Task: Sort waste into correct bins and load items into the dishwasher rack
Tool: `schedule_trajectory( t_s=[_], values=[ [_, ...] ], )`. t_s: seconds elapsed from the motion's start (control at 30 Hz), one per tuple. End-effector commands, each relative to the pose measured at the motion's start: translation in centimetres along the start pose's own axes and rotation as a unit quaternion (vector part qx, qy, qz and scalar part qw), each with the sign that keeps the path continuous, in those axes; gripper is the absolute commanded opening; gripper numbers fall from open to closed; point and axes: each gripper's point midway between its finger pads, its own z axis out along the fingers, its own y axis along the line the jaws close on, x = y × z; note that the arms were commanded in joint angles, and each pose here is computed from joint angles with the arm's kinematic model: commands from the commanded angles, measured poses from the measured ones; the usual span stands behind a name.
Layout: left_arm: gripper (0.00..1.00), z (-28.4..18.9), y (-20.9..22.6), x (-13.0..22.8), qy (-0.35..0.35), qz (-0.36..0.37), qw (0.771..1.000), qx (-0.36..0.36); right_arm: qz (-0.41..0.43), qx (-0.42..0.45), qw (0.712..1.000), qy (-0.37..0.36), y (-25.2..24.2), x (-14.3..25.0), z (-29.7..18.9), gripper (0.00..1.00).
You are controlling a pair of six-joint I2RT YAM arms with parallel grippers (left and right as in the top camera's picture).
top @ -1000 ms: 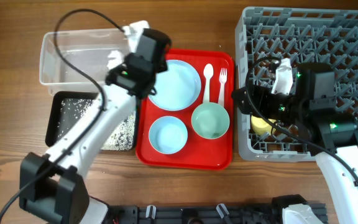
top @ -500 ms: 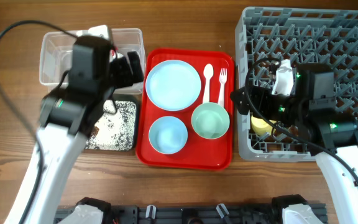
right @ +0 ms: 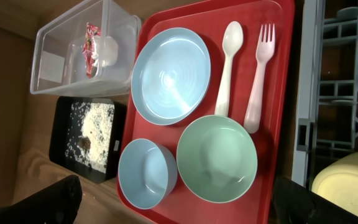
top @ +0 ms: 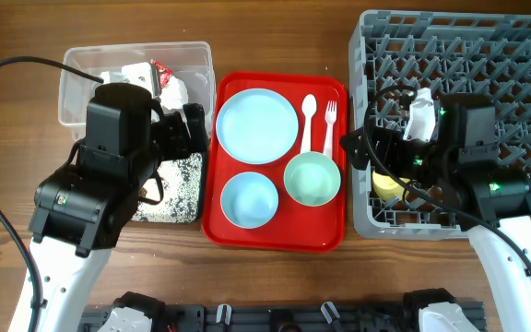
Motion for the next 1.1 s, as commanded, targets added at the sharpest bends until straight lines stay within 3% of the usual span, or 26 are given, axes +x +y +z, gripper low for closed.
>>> schedule_trajectory(
  t_s=[0.0, 0.07, 0.2, 0.4, 0.53, 0.73, 1.07],
  values=[
    [1.0, -2.6, 0.5, -0.6, -0.038, 0.013, 0.999, 0.003, -0.005, 0.0, 1.0, -0.011, 0.4, -0.5, -0.5, 1.0],
    [1.0, -4.9, 2.4, -1.5, -0.132, 0.002, 0.991, 0.004, -0.005, 0.0, 1.0, -0.011, 0.4, -0.5, -0.5, 1.0],
    [1.0, -5.2, 6.0, 1.7, -0.253, -0.032, 0.967, 0.018, -0.005, 0.0, 1.0, -0.011, 0.4, -0.5, -0.5, 1.0],
    [1.0, -4.3, 7.5, 6.0, -0.373, -0.033, 0.925, 0.063, -0.005, 0.0, 1.0, -0.011, 0.4, -0.5, -0.5, 1.0],
    [1.0, -2.3, 8.7, 8.2, -0.381, -0.036, 0.922, 0.056, -0.005, -0.001, 1.0, -0.011, 0.4, -0.5, -0.5, 1.0],
    [1.0, 3.4, 10.3, 12.6, -0.318, -0.038, 0.947, 0.036, -0.005, 0.0, 1.0, -0.011, 0.4, -0.5, -0.5, 1.0],
    [1.0, 3.4, 10.3, 12.6, -0.319, -0.039, 0.946, 0.036, -0.005, -0.001, 1.0, -0.011, 0.4, -0.5, -0.5, 1.0]
  ],
)
